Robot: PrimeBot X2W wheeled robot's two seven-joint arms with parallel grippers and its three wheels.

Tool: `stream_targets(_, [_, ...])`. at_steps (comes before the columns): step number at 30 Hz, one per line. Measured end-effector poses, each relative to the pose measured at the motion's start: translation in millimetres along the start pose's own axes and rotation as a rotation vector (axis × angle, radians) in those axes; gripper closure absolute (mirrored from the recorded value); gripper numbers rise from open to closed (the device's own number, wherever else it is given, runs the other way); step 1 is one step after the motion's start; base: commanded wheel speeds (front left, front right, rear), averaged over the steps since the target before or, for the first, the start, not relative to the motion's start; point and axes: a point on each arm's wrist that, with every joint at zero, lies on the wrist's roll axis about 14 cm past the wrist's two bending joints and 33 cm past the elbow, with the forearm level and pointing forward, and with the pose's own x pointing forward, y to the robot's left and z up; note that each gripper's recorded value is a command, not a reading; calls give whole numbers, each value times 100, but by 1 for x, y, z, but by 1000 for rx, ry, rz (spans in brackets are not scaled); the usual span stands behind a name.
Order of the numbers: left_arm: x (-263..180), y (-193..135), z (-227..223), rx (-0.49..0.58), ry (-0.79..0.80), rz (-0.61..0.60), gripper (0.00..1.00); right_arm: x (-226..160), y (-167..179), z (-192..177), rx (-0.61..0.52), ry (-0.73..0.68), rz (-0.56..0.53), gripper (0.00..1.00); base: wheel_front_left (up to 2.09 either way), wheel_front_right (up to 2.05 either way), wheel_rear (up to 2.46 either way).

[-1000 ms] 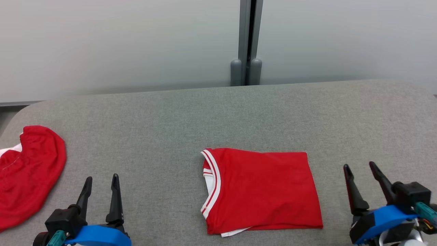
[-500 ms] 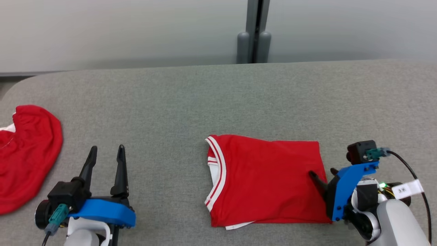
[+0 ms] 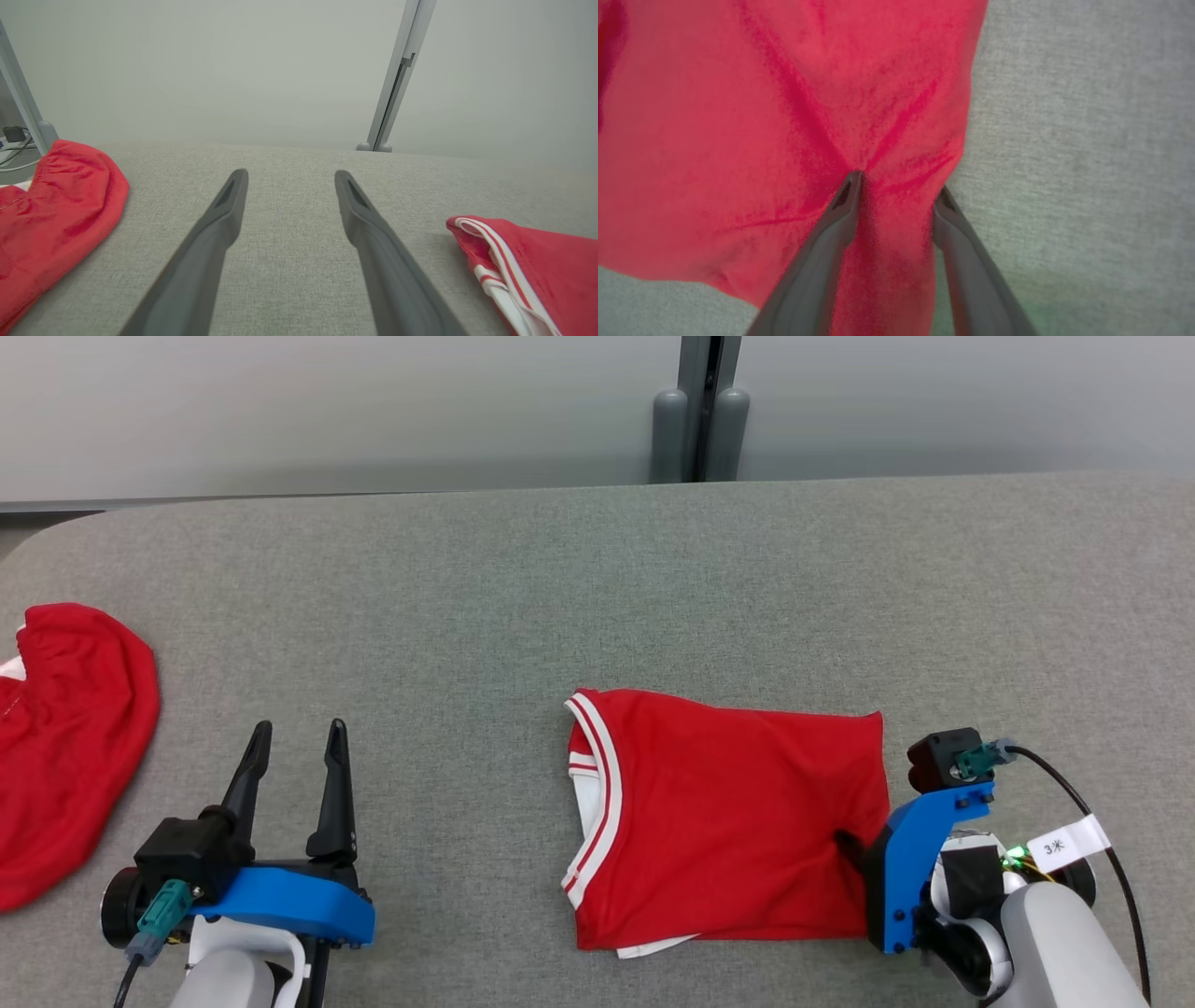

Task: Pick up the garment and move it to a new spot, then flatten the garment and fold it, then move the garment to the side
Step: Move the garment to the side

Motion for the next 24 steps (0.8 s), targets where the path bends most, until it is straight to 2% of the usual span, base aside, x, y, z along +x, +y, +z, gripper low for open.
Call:
stream_targets(6, [7, -8, -3, 1, 6, -29, 0, -1, -4, 12, -51, -63, -10, 100, 0, 0, 0])
stream_targets(12, [27, -22, -7, 7, 10, -83, 0, -9, -19, 48, -231, -119, -46, 100, 0, 0, 0])
stream_targets(15, [42, -35, -11, 3, 13, -124, 0, -20, -47, 67, -343, -142, -117, 100, 0, 0, 0])
stream_targets(20, [70, -70, -24, 4, 26, -226, 0, -50, -115, 94, -475, -175, -285, 100, 0, 0, 0])
stream_targets(24, [93, -100, -33, -5, 33, -313, 0, -71, -164, 104, -524, -185, -397, 100, 0, 0, 0])
